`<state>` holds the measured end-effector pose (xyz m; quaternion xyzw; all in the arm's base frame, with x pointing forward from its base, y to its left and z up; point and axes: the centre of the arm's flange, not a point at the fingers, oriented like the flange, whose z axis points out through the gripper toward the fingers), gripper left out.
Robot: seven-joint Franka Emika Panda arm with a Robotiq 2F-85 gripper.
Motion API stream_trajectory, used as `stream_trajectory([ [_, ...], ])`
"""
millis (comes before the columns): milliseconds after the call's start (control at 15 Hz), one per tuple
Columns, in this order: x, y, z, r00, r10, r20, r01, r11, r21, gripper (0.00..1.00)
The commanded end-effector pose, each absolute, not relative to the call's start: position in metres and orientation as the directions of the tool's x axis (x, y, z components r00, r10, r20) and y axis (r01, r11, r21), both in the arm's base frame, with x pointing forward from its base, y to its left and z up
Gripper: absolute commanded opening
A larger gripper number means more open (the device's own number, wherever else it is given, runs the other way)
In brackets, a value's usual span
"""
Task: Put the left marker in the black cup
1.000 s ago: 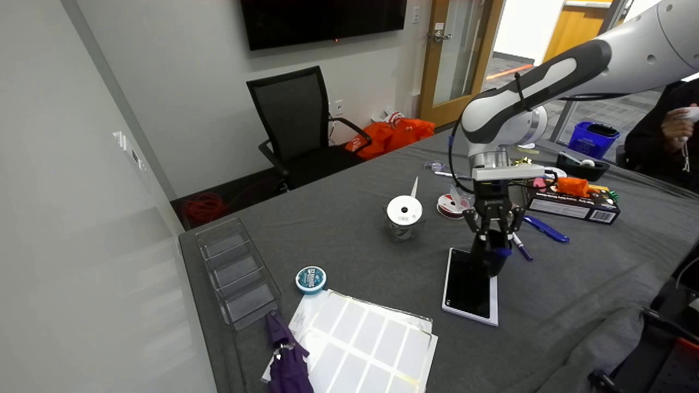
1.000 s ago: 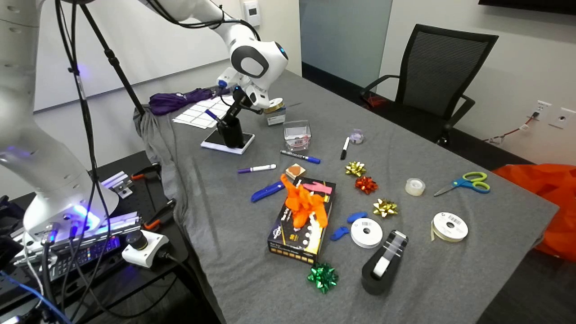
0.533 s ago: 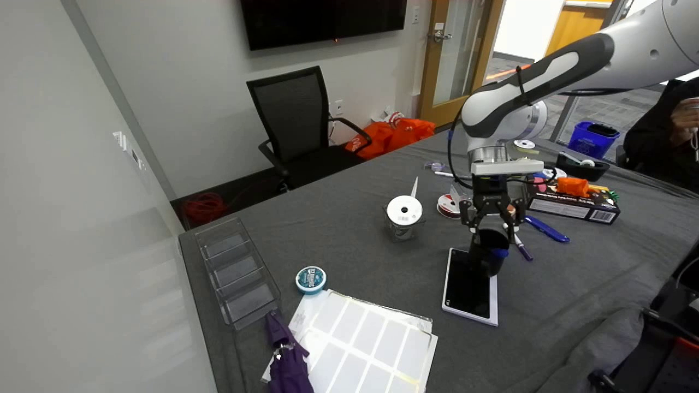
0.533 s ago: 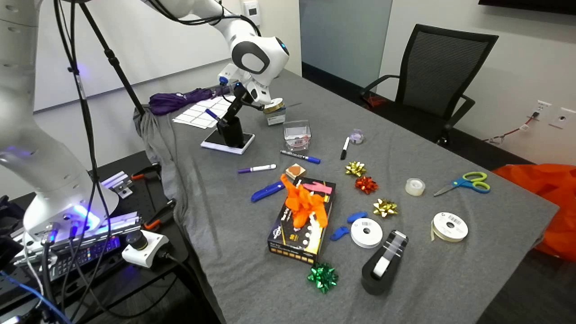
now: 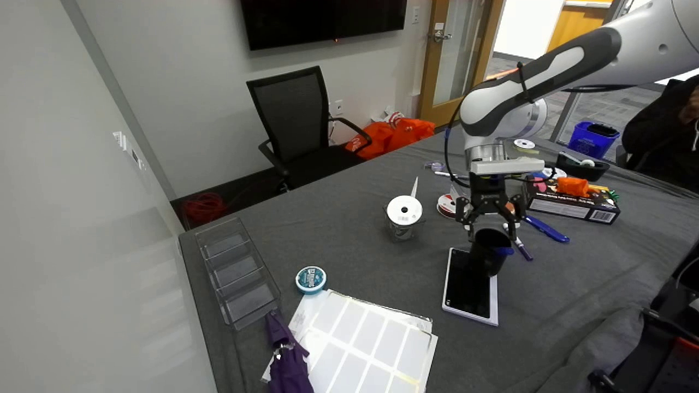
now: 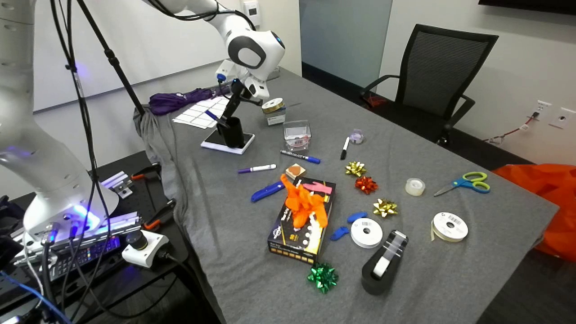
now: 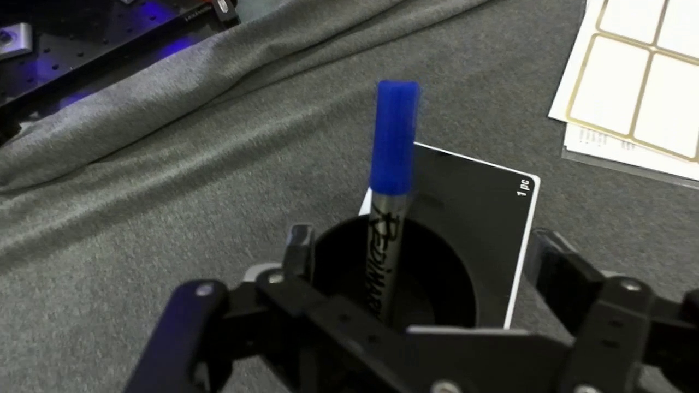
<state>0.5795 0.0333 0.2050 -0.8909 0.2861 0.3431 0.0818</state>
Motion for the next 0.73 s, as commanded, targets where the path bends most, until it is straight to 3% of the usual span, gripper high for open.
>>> stream_trajectory([
  [0, 0.558, 0.038, 0.241, 0.725, -0.442, -0.528, -0.528, -0.849, -0.013, 1.0],
  [667, 0.55, 0.039, 0.306, 0.896, -0.422, -0.136, -0.436, -0.895, -0.095, 1.0],
])
